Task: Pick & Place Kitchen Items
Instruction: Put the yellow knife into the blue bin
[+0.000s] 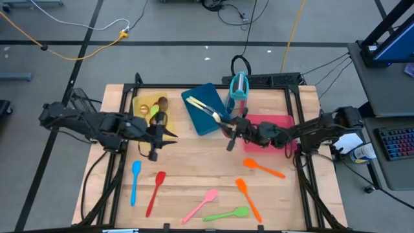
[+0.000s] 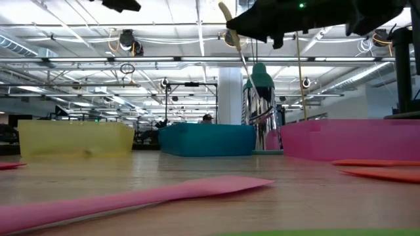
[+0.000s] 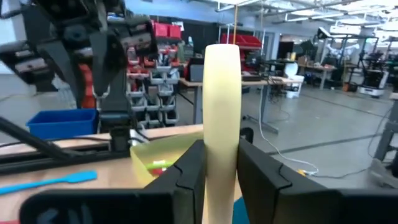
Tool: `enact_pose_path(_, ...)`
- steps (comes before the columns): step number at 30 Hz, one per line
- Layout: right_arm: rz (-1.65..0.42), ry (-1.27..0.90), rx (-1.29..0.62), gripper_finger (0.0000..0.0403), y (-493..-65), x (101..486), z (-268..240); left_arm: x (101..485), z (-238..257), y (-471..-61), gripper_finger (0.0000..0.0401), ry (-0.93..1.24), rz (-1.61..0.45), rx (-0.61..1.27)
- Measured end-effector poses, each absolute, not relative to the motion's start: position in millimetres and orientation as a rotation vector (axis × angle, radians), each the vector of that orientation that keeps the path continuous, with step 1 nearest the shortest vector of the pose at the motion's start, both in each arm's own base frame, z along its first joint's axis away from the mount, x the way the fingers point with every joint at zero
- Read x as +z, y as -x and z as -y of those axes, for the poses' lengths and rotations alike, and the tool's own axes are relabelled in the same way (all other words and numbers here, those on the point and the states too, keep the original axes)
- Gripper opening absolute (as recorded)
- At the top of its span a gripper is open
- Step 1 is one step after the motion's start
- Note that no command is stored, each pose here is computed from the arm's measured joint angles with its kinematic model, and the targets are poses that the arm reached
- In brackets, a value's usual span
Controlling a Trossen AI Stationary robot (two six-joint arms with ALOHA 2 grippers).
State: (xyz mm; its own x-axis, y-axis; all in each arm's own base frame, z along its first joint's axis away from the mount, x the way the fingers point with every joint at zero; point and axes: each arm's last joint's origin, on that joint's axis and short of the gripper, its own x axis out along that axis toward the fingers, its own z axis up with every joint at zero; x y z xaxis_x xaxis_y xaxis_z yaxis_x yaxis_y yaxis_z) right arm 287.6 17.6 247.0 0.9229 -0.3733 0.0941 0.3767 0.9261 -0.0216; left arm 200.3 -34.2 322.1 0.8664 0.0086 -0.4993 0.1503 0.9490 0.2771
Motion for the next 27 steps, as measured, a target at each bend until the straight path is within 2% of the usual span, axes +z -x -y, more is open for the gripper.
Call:
enact_pose_path(13, 0.096, 0.159, -0.527, 0.0066, -347, 264, 29, 276, 31, -180, 0.0092, -0.259, -0.334, -0.048)
enact_pose_path(20, 0.031, 0.175, -0.625, 0.0065, -377, 243, 69, 273, 31, -181, 0.0092, -0.233, -0.343, -0.045)
enact_pose_path(27, -0.130, 0.142, -0.757, 0.0065, -389, 208, 109, 273, 31, -181, 0.0092, -0.218, -0.348, -0.041)
